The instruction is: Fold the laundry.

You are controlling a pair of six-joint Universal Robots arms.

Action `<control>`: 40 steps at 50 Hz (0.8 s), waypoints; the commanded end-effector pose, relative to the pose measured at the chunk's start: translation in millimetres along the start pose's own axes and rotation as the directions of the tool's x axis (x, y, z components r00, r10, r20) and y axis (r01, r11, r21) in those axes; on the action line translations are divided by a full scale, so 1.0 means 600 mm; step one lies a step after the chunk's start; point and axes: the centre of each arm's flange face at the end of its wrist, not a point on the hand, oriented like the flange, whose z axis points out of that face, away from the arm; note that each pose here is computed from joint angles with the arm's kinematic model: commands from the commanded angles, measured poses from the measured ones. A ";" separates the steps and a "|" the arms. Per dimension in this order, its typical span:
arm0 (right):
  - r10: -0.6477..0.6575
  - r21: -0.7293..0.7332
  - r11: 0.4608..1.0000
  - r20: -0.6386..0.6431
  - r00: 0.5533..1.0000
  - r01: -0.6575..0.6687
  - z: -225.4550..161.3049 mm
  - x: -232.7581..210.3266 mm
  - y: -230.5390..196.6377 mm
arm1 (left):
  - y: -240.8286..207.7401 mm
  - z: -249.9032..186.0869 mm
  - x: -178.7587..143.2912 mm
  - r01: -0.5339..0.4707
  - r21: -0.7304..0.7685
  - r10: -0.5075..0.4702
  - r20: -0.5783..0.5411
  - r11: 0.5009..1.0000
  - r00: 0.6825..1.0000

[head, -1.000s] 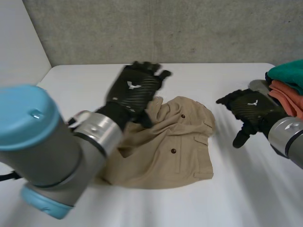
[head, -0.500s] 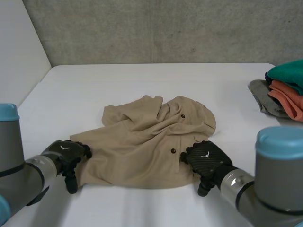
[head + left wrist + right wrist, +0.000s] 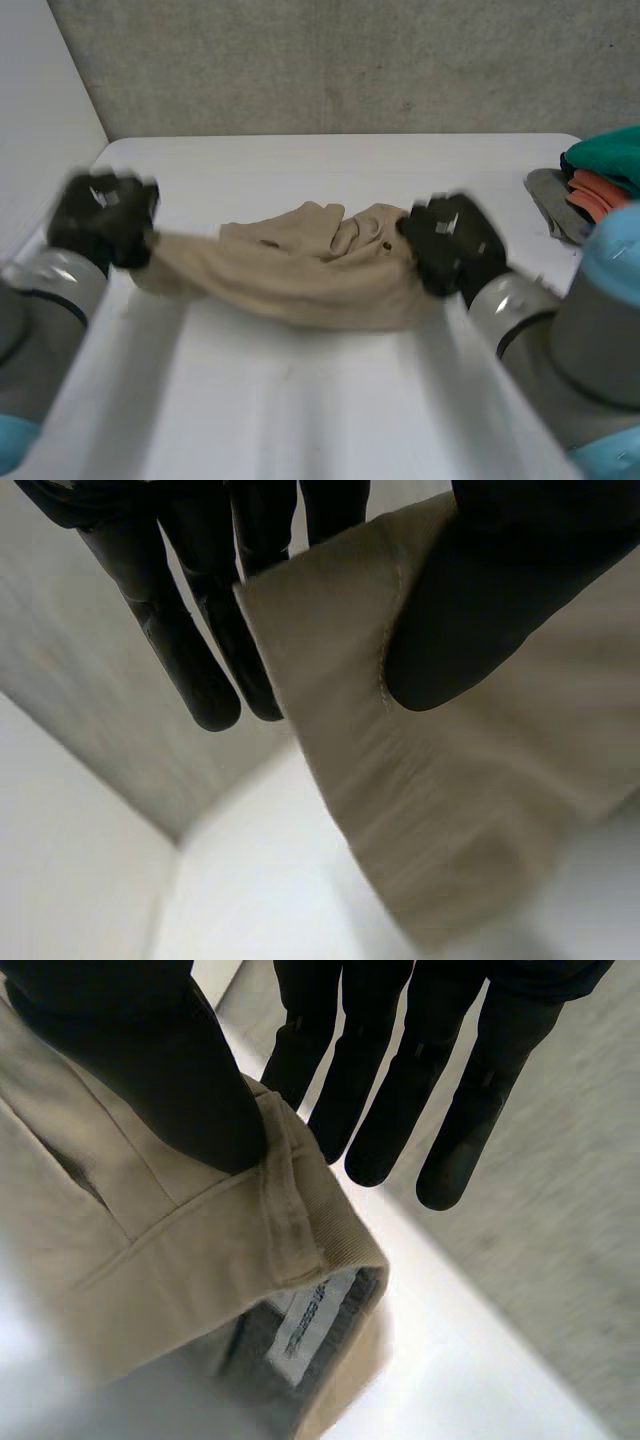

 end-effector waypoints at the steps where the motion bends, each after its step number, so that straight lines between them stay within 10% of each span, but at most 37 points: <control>1: -0.005 0.188 0.982 -0.073 0.997 0.019 -0.030 0.098 -0.163 | -0.184 -0.082 -0.067 0.126 0.317 -0.140 0.021 0.940 0.990; 11: 0.114 0.393 0.918 -0.159 0.981 -0.043 -0.027 0.198 -0.278 | -0.318 -0.121 -0.125 0.236 0.514 -0.277 0.004 0.825 0.961; 31: 0.187 0.304 0.949 -0.326 0.927 -0.084 0.275 0.120 -0.025 | -0.101 0.279 0.034 0.180 0.332 -0.158 -0.091 0.926 0.983; 40: 0.103 0.172 0.985 -0.445 0.889 -0.029 0.280 0.125 0.001 | -0.056 0.307 0.026 0.180 0.190 -0.187 0.024 0.965 0.982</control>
